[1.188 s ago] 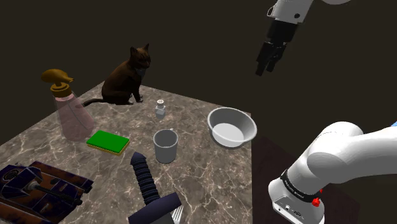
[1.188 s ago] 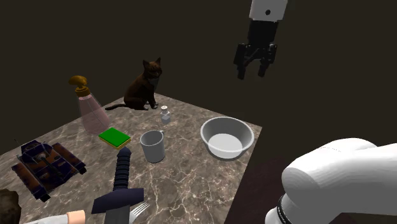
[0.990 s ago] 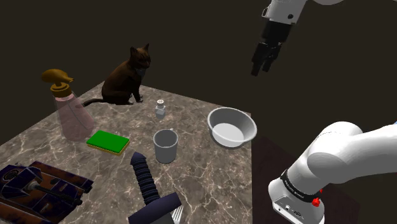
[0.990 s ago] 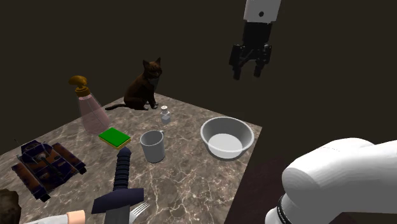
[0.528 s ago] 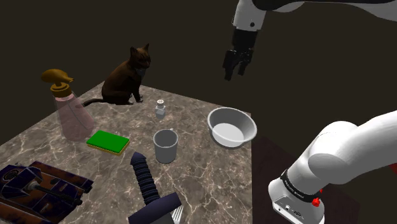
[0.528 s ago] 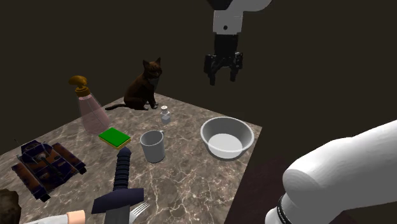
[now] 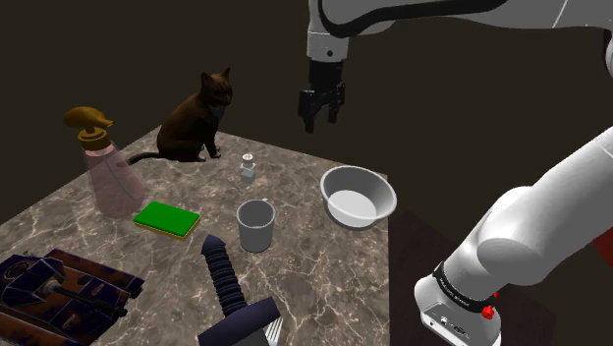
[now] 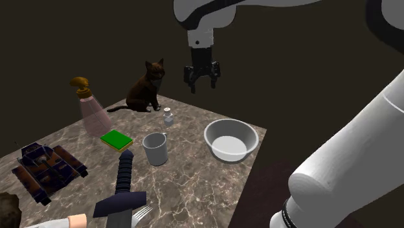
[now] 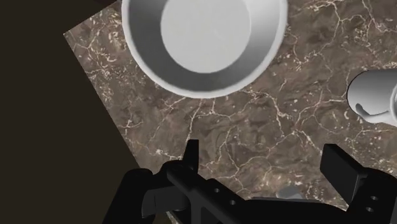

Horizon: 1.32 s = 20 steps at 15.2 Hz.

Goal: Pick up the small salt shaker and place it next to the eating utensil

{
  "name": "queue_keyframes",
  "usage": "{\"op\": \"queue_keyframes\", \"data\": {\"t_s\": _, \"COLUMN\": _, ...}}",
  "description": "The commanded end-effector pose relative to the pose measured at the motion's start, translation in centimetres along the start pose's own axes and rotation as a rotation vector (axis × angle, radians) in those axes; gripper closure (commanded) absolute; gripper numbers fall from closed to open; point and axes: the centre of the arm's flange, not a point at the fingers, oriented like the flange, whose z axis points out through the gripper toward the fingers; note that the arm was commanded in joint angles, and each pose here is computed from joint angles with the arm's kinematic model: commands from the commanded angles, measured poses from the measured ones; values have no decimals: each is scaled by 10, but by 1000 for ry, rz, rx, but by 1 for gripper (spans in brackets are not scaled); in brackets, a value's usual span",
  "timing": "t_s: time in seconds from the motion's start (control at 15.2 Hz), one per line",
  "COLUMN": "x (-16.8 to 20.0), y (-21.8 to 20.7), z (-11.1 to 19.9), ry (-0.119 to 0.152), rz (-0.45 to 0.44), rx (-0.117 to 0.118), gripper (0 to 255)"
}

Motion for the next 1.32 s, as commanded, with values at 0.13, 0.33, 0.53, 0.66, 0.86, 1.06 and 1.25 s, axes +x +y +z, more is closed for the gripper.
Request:
{"op": "queue_keyframes", "data": {"t_s": 0.13, "x": 48, "y": -25, "z": 23, "ry": -26, "rz": -7, "rx": -21, "gripper": 0}}
{"op": "queue_keyframes", "data": {"t_s": 0.33, "x": 83, "y": -45, "z": 40, "ry": -46, "rz": -13, "rx": -37, "gripper": 0}}
{"op": "queue_keyframes", "data": {"t_s": 0.53, "x": 117, "y": -65, "z": 57, "ry": -66, "rz": -19, "rx": -52, "gripper": 0}}
{"op": "queue_keyframes", "data": {"t_s": 0.66, "x": 139, "y": -78, "z": 70, "ry": -79, "rz": -22, "rx": -63, "gripper": 0}}
{"op": "queue_keyframes", "data": {"t_s": 0.86, "x": 172, "y": -98, "z": 89, "ry": -98, "rz": -28, "rx": -79, "gripper": 0}}
{"op": "queue_keyframes", "data": {"t_s": 1.06, "x": 205, "y": -118, "z": 109, "ry": -118, "rz": -34, "rx": -95, "gripper": 0}}
{"op": "queue_keyframes", "data": {"t_s": 1.25, "x": 234, "y": -135, "z": 128, "ry": -135, "rz": -39, "rx": -109, "gripper": 0}}
